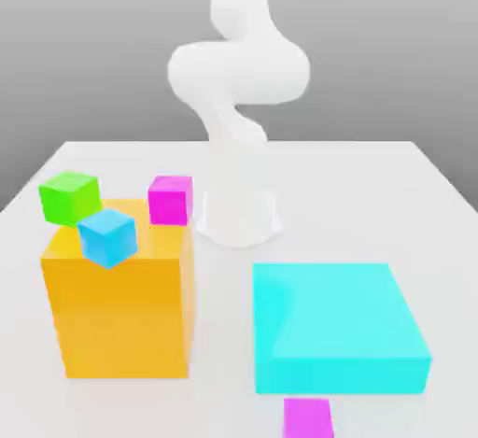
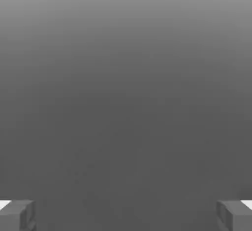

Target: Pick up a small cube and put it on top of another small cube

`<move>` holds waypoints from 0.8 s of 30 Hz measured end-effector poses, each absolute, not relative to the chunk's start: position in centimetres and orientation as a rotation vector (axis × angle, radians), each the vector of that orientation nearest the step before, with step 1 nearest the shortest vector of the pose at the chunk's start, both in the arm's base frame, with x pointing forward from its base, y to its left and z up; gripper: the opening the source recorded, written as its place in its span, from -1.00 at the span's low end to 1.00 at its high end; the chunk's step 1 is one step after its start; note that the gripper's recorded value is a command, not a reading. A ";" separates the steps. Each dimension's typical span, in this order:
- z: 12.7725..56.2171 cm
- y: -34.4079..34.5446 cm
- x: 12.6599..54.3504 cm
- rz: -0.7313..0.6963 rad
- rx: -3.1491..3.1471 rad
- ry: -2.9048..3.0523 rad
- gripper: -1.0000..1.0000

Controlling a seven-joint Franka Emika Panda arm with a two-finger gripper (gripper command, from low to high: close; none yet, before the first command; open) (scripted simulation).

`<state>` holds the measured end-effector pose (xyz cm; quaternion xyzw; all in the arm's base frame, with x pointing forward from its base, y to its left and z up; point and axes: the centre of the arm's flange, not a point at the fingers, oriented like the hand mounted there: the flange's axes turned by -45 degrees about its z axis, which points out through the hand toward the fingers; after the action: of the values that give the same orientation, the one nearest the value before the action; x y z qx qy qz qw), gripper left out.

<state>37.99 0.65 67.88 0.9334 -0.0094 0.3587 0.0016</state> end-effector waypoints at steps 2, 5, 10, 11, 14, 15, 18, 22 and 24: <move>65.0 1.2 40.6 1.042 2.954 -0.035 0.00; 60.5 1.9 44.0 0.921 2.985 -0.041 0.00; 52.3 3.2 48.3 0.723 3.031 -0.046 0.00; 50.6 3.4 49.0 0.683 3.039 -0.047 0.00; 45.3 4.2 50.7 0.564 3.062 -0.048 0.00; 43.5 4.5 51.1 0.525 3.070 -0.048 0.00; 38.1 5.3 52.0 0.405 3.090 -0.045 0.00; 30.7 6.5 52.2 0.244 3.114 -0.044 0.00; 27.1 6.9 51.9 0.163 3.124 -0.047 0.00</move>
<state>51.89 6.95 27.08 0.9985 -0.0151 0.0522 0.0064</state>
